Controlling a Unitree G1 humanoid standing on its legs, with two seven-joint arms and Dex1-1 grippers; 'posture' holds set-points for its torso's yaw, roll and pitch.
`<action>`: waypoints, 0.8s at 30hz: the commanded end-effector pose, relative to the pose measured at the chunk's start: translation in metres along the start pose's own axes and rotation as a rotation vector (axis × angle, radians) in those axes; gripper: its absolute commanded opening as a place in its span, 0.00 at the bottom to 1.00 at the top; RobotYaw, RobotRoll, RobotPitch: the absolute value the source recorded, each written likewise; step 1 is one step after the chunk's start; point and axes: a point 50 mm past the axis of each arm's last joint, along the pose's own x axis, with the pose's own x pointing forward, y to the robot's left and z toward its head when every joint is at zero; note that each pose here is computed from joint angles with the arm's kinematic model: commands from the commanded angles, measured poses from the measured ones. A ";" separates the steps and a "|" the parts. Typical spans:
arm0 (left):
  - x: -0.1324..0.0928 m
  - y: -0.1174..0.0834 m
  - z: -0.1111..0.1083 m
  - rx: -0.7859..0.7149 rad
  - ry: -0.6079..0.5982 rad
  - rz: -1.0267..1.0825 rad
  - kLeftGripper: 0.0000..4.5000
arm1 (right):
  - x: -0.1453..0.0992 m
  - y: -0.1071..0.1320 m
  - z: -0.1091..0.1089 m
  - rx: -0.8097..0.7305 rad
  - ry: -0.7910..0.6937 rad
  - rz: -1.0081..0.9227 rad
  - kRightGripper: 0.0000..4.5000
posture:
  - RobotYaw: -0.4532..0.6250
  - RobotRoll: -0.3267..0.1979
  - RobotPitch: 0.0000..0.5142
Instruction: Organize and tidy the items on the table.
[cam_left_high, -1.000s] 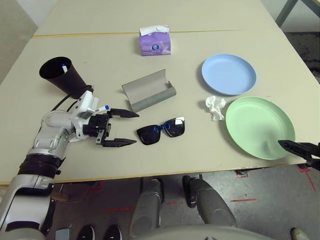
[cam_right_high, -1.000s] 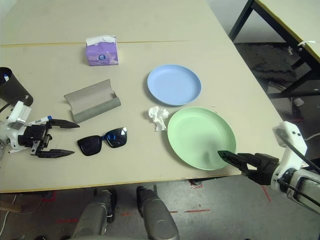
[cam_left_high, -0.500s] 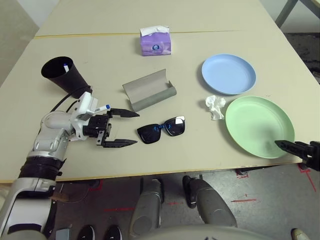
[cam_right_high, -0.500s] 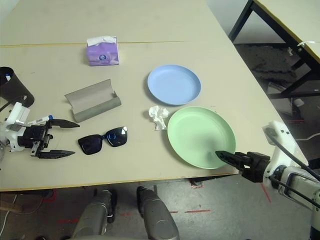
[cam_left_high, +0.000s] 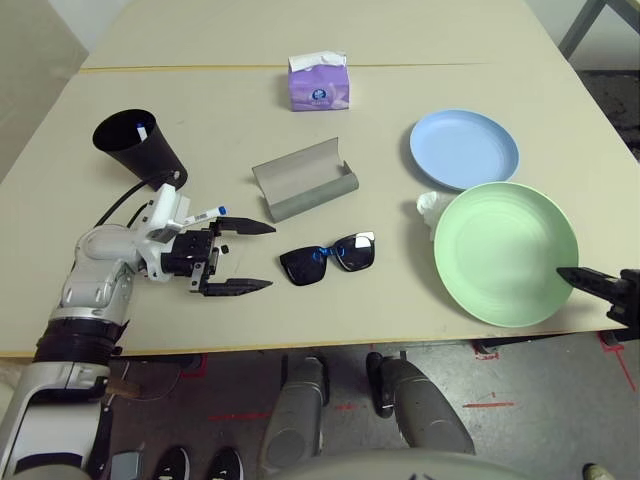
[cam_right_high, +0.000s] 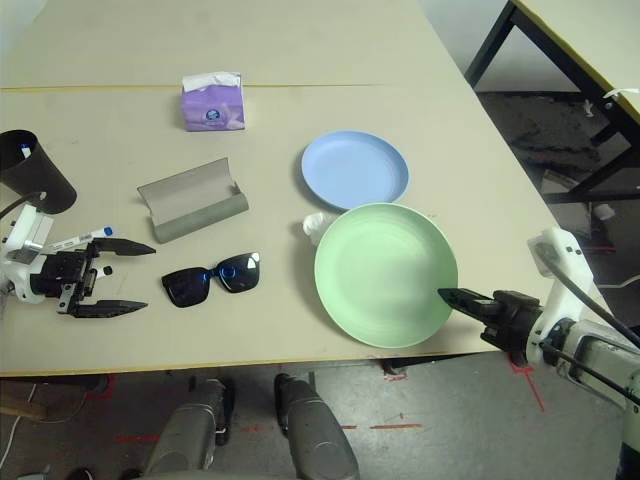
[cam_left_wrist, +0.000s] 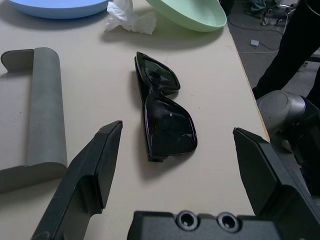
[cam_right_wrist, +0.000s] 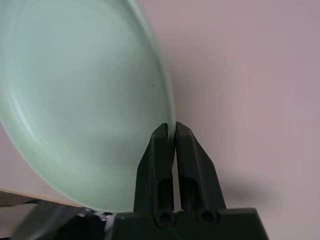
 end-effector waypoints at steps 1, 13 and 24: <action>-0.001 -0.003 -0.002 -0.009 0.019 -0.005 1.00 | -0.009 0.003 0.017 0.043 -0.030 0.053 0.01 | 0.34 0.62 0.47; -0.003 -0.008 -0.003 -0.018 0.033 -0.004 1.00 | -0.001 0.023 0.106 0.084 -0.216 0.285 0.01 | 0.36 0.62 0.49; -0.002 -0.016 -0.004 -0.024 0.036 0.009 1.00 | 0.067 0.007 0.158 -0.034 -0.241 0.078 0.01 | 0.39 0.62 0.49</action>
